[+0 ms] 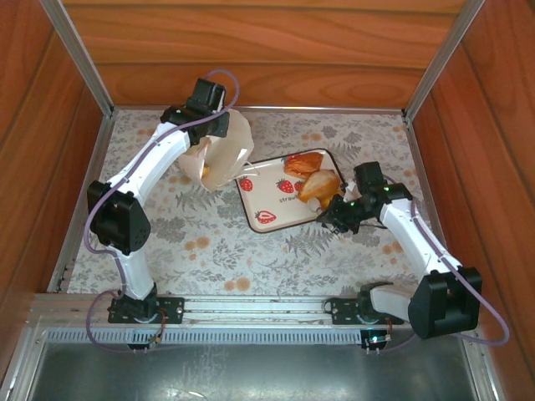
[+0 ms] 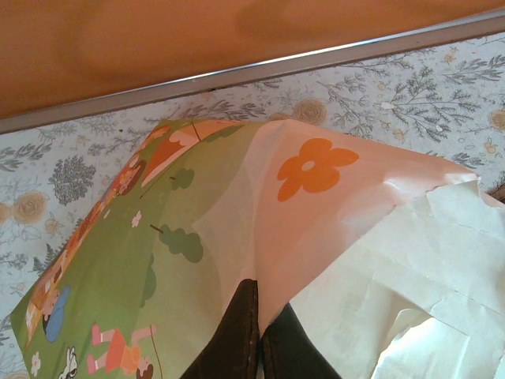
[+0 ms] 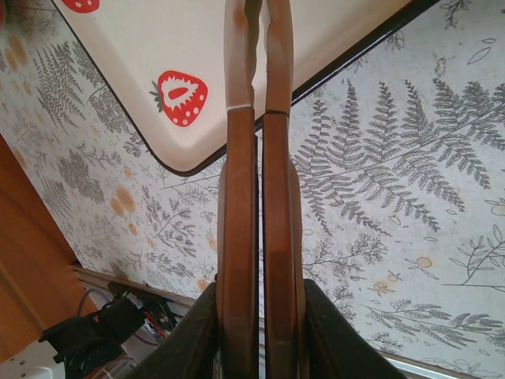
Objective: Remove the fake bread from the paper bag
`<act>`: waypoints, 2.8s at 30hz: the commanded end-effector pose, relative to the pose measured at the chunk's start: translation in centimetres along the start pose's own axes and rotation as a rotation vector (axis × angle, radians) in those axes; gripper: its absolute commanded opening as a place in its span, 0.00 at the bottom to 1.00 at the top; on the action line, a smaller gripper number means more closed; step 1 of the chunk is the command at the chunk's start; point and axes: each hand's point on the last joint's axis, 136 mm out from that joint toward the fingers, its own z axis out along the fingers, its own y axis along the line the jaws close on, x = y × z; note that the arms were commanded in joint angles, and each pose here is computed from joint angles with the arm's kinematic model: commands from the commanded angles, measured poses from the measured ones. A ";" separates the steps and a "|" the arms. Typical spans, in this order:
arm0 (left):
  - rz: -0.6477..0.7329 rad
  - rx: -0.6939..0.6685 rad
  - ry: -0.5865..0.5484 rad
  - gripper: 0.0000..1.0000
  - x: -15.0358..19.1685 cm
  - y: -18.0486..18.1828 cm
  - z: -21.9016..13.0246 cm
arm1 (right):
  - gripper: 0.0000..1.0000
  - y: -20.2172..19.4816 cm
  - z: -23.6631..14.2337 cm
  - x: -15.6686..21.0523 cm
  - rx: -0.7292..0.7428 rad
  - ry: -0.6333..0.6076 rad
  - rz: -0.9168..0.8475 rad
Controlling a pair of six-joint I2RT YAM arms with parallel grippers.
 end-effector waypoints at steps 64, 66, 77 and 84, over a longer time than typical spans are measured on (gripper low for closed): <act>0.040 0.004 -0.010 0.00 -0.1 0.5 -1.6 | 0.36 24.2 -1.6 -0.8 -0.336 0.006 -0.520; 0.039 0.005 -0.010 0.00 -0.1 0.4 -1.6 | 0.36 24.9 0.3 -1.0 -0.313 0.030 -0.530; 0.049 -0.002 -0.012 0.00 0.0 0.5 -1.8 | 0.43 28.0 8.7 -5.6 -0.242 0.071 -0.504; 0.052 -0.007 -0.008 0.00 0.1 0.5 -1.6 | 0.52 28.2 11.5 -7.5 -0.220 0.063 -0.462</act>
